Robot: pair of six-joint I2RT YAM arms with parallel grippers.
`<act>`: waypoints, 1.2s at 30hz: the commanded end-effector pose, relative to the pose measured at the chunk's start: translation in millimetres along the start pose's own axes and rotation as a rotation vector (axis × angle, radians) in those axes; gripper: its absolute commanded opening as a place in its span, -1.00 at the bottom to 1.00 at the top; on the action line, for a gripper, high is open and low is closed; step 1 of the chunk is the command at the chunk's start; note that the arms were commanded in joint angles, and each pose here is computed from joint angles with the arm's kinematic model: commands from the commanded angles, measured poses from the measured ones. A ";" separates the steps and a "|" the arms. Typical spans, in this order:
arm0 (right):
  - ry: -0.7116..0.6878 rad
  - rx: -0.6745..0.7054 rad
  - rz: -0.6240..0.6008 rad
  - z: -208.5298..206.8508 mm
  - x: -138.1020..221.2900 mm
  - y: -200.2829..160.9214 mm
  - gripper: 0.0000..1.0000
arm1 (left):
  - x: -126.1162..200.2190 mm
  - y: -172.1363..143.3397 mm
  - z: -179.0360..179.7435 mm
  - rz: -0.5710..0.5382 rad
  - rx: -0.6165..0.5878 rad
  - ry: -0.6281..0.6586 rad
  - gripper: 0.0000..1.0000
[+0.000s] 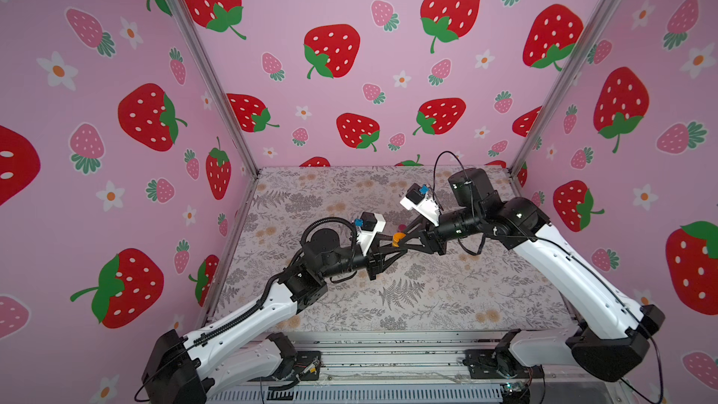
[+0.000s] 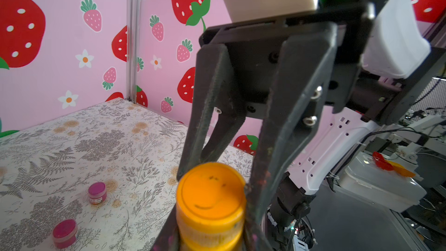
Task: Close the paint jar lid
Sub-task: Screw the lid onto the paint jar.
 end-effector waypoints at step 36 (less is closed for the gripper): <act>-0.357 -0.252 -0.113 -23.7 3.4 6.5 -0.29 | 10.3 45.7 34.1 -0.237 -0.121 0.231 -1.00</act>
Point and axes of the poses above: each gripper's point midway between its finger pads, its own x axis back along the fingers, its own z axis along the line the jaws close on, y = z × x, the point moved 1 cm from there along x, back along the fingers, and after that the axes turned 11 degrees about x, right-handed, at the moved point
